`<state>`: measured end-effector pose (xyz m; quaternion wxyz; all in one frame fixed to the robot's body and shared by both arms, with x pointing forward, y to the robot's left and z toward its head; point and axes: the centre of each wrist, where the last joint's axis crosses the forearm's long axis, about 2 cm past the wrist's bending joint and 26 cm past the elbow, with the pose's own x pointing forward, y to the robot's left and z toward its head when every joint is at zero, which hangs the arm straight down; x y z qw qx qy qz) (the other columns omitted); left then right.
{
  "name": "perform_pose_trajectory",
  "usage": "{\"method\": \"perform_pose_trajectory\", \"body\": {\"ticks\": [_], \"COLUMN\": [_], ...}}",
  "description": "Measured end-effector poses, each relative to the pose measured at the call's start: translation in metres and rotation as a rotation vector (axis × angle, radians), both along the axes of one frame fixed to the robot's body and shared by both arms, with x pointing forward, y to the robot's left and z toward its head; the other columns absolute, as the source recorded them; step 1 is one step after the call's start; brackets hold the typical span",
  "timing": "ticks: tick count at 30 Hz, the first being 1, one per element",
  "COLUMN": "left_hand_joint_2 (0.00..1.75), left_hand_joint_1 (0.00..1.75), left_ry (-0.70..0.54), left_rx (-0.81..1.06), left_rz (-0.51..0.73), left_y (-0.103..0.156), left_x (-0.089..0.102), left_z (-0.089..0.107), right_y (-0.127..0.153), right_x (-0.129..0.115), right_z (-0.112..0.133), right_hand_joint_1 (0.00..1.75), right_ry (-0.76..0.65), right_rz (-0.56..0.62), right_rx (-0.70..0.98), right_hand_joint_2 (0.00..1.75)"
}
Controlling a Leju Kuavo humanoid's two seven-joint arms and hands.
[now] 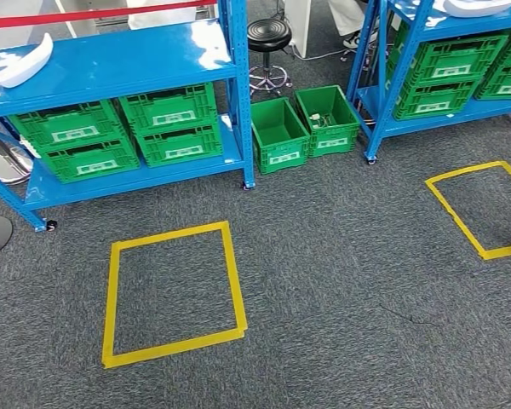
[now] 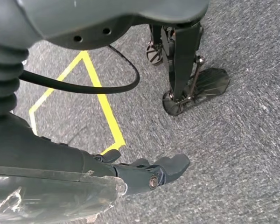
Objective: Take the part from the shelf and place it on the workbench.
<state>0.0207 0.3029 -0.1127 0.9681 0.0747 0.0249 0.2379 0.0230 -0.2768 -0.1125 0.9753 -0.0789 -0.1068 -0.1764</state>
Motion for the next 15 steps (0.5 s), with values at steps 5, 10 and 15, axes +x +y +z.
{"method": "perform_pose_trajectory", "body": {"ticks": [5, 10, 15], "left_hand_joint_2": [0.0, 0.0, 0.0], "left_hand_joint_1": [0.0, 0.0, 0.0], "left_ry": [-0.036, -0.072, -0.107], "left_rx": [0.009, 0.014, 0.012], "left_rz": [-0.056, -0.113, -0.173], "left_y": [0.004, 0.006, 0.006], "left_x": [-0.001, -0.003, -0.004], "left_z": [0.0, 0.0, 0.0], "right_y": [-0.005, -0.009, -0.013], "right_x": [-0.002, -0.003, -0.005], "right_z": [0.0, 0.0, 0.0], "right_hand_joint_1": [0.0, 0.0, 0.0], "right_ry": [-0.006, -0.012, -0.017], "right_rz": [0.036, 0.073, 0.114], "right_rx": [0.003, 0.008, 0.016], "right_hand_joint_2": [0.0, 0.0, 0.0]}}
